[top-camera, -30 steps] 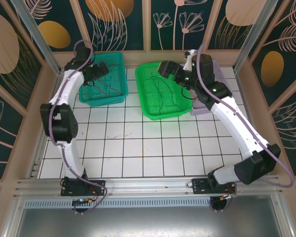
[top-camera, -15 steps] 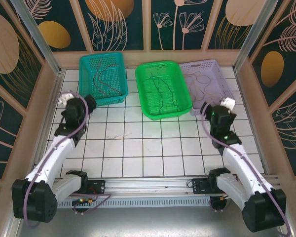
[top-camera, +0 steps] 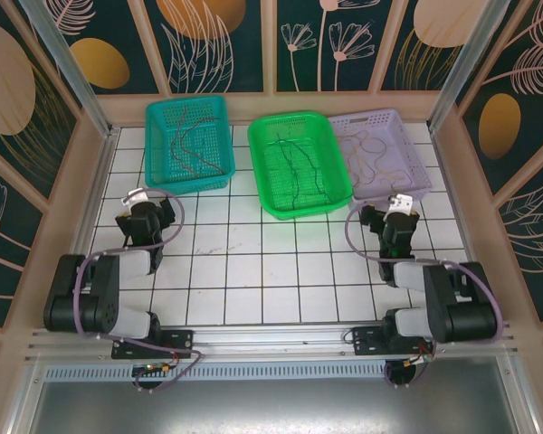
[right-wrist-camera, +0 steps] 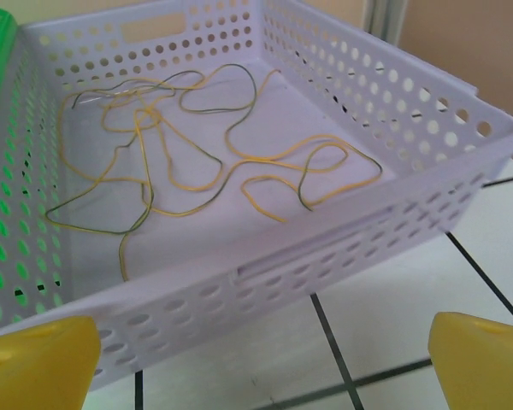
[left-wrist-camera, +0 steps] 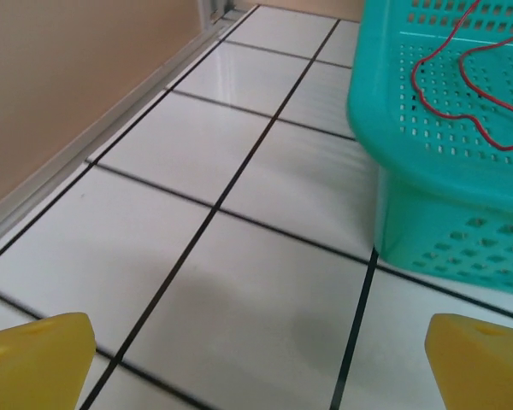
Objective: Untangle the cables
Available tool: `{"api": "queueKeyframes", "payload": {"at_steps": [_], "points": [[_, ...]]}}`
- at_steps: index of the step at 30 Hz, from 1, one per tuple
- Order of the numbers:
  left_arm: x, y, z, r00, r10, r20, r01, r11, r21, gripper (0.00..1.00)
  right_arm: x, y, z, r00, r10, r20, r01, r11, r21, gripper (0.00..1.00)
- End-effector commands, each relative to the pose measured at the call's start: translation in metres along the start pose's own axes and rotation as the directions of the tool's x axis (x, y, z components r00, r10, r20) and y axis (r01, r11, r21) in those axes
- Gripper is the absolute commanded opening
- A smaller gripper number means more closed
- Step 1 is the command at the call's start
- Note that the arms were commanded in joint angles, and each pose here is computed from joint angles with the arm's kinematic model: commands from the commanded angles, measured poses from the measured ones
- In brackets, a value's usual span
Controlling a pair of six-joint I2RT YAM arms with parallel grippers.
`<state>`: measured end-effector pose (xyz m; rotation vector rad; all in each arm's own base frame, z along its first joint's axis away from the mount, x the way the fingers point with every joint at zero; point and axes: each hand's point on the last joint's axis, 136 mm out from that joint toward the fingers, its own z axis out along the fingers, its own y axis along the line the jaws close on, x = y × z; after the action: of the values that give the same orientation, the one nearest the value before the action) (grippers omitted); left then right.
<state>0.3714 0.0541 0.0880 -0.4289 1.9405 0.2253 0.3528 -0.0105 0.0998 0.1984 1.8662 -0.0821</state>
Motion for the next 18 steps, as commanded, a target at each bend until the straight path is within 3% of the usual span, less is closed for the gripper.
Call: {"api": "queueKeyframes", "payload": {"at_steps": [1, 4, 7, 9, 12, 18], "points": [[-0.049, -0.018, 0.01, 0.986, -0.015, 0.164, 0.001, 0.996, 0.087, 0.99, -0.047, 0.014, 0.004, 0.983, -0.016, 0.185, 0.033, 0.996, -0.086, 0.99], [-0.047, -0.031, 0.007, 0.985, 0.013, 0.169, -0.041, 0.986, 0.163, 0.99, -0.04, 0.001, 0.003, 0.979, 0.048, 0.197, -0.026, 0.993, -0.111, 0.99], [-0.047, -0.023, -0.022, 0.96, -0.031, 0.279, -0.025, 0.98, 0.195, 0.99, -0.034, -0.007, -0.003, 0.968, 0.086, 0.238, -0.059, 0.991, -0.119, 0.99], [-0.045, -0.009, -0.042, 0.922, -0.084, 0.378, 0.011, 0.982, 0.191, 0.99, -0.031, -0.008, 0.004, 0.977, 0.087, 0.196, -0.065, 0.991, -0.119, 0.99], [-0.041, -0.013, -0.028, 0.948, -0.056, 0.315, 0.001, 0.985, 0.173, 0.99, -0.031, -0.011, 0.01, 0.979, 0.092, 0.184, -0.076, 0.993, -0.095, 0.99], [-0.042, -0.015, -0.027, 0.949, -0.048, 0.312, -0.009, 0.984, 0.18, 0.99, -0.029, -0.007, 0.014, 0.984, 0.066, 0.168, -0.055, 0.996, -0.072, 0.99]]}}
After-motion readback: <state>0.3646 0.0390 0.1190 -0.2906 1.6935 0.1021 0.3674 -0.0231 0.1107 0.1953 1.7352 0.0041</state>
